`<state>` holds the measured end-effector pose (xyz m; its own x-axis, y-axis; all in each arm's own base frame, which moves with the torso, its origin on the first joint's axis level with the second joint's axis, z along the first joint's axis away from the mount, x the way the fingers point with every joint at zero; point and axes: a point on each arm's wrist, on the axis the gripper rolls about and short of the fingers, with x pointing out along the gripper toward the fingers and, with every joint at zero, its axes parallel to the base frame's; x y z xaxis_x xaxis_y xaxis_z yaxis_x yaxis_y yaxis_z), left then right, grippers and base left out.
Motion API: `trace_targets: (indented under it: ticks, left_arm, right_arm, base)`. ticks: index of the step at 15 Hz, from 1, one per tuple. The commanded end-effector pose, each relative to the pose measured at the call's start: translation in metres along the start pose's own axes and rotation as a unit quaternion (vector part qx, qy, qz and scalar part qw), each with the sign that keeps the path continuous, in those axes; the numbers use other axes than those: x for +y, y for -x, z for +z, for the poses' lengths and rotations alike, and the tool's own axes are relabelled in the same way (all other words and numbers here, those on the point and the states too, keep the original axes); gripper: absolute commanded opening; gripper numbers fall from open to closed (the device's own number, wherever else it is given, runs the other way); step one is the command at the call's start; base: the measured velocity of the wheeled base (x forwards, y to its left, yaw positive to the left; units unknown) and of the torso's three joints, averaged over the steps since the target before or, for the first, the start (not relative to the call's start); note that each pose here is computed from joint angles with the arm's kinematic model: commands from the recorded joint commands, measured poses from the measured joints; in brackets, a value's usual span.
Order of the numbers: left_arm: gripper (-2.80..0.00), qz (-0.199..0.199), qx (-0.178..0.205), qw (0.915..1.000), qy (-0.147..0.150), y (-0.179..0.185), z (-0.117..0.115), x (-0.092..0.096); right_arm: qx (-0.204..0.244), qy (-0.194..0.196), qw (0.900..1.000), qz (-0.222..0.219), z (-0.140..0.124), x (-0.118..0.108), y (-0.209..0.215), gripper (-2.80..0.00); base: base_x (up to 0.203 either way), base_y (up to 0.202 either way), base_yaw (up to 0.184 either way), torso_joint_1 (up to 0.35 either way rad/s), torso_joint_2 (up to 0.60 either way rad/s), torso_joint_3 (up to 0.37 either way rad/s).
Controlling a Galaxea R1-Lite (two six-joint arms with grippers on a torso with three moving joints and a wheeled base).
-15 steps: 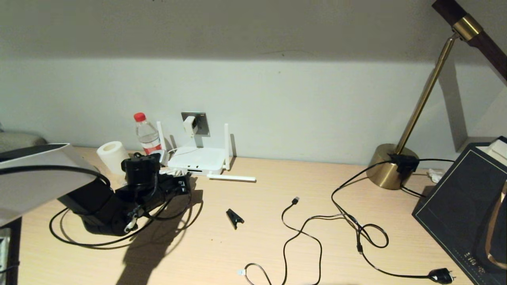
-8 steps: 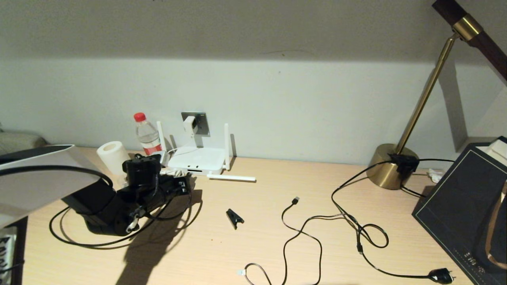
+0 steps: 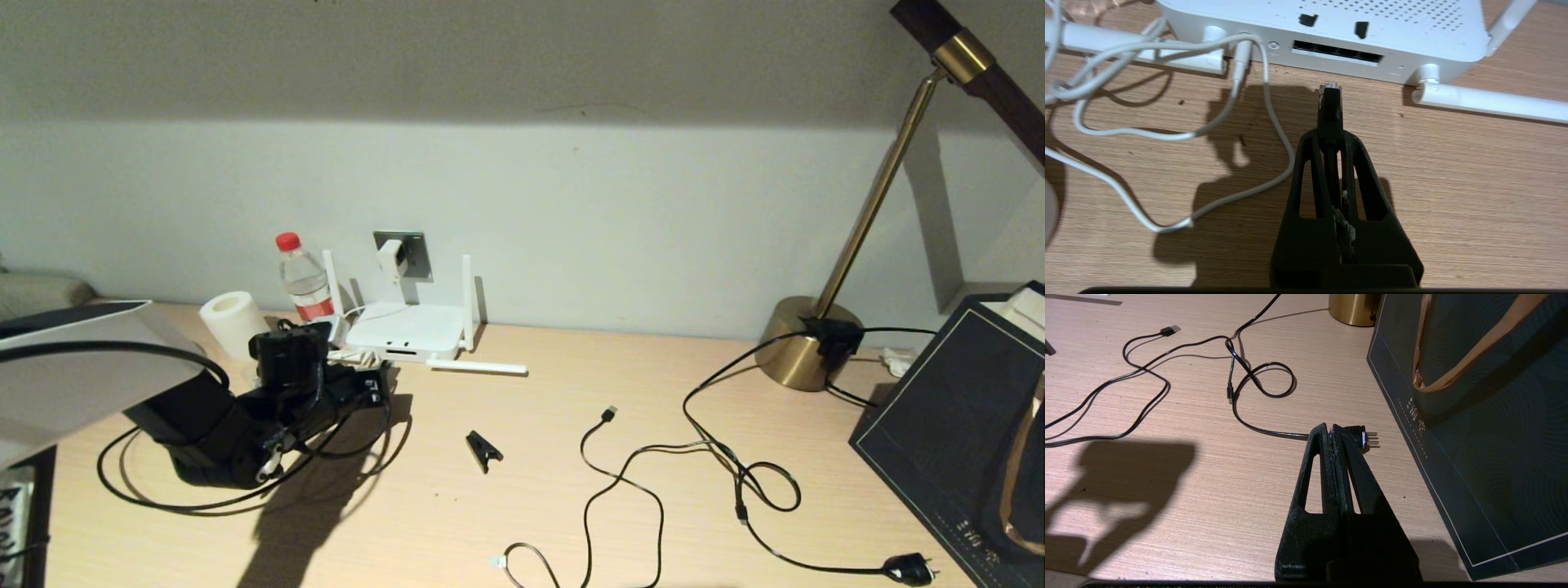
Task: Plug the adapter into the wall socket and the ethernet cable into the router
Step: Plug cable into router interface
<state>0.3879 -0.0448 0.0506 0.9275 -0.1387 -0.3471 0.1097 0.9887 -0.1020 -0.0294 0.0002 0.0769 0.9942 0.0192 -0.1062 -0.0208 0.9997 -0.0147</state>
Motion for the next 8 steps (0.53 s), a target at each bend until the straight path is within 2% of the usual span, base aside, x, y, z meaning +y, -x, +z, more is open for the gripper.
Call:
trace_targets:
  ticks: [1,8]
  left_arm:
    - [-2.80,0.004,-0.003,1.0000,-0.005,-0.0013,0.0003,0.0035]
    - [-2.80,-0.009,-0.004,1.0000,0.000,-0.0087,-0.0021,0.0046]
  right_arm:
    - [0.001,0.000,1.000,0.000,-0.0002,0.0000,-0.0001,-2.80]
    - [0.001,0.000,1.000,0.000,0.0001,0.0000,0.0000,-2.80]
  base:
    - [0.000,0.000,0.000,0.000,0.00,0.000]
    - [0.000,0.000,0.000,0.000,0.00,0.000]
